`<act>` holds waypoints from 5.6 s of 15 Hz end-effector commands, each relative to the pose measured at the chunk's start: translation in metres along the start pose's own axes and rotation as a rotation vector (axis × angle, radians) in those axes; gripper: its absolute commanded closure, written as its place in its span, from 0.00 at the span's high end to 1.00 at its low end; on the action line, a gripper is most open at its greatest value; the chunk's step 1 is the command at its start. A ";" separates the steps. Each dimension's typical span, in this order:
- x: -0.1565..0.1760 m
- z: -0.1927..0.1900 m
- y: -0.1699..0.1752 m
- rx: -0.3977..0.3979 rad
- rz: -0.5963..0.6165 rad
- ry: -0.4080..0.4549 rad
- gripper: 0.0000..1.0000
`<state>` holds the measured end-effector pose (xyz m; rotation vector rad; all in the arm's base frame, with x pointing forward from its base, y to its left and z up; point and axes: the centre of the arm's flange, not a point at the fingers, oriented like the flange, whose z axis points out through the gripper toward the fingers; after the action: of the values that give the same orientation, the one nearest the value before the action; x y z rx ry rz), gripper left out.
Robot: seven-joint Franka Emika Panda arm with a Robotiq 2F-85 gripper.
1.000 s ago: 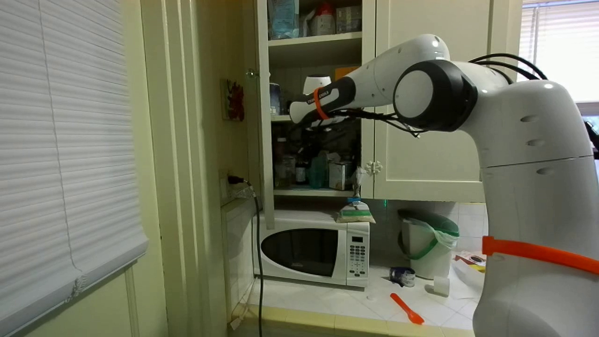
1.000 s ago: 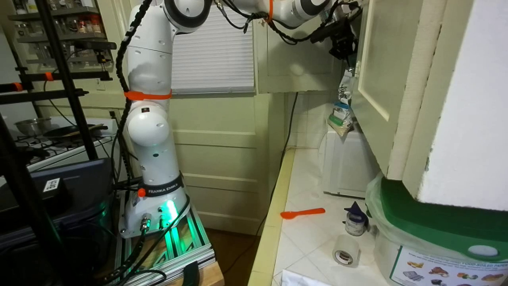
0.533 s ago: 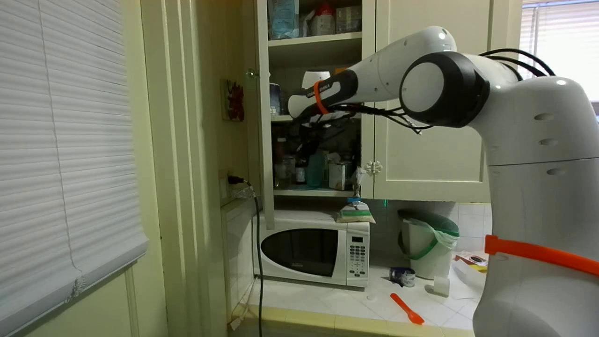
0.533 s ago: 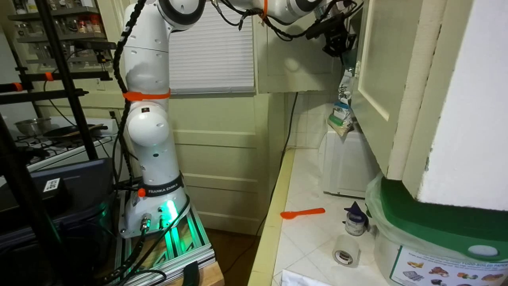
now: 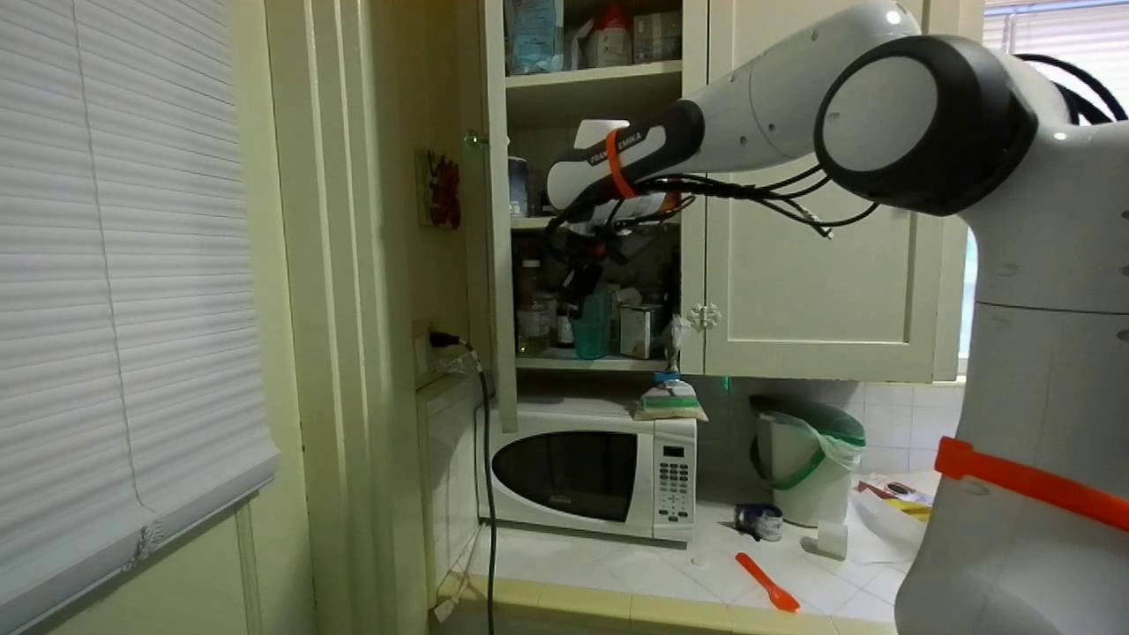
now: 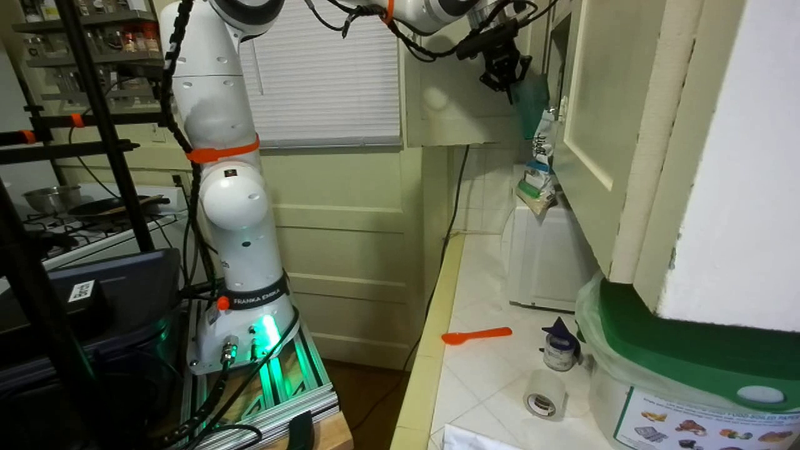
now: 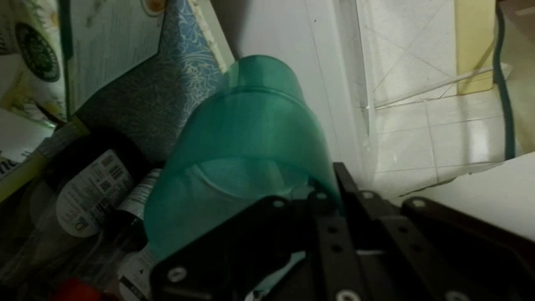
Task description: Remove the cup from the cupboard
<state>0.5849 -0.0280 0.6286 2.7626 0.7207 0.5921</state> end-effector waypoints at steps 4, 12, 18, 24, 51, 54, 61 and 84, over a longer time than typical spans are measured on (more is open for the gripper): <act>-0.057 -0.004 -0.052 0.097 -0.079 0.006 0.02; -0.092 0.031 -0.094 0.173 -0.157 -0.041 0.02; -0.083 0.045 -0.096 0.176 -0.154 -0.077 0.06; -0.080 0.052 -0.095 0.204 -0.169 -0.097 0.02; -0.124 0.194 -0.130 0.324 -0.326 -0.013 0.02; -0.131 0.209 -0.125 0.343 -0.327 0.006 0.02; -0.130 0.221 -0.125 0.347 -0.301 -0.008 0.06; -0.123 0.260 -0.154 0.315 0.239 -0.051 0.02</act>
<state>0.5362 0.0108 0.3225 3.1467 0.6351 0.5061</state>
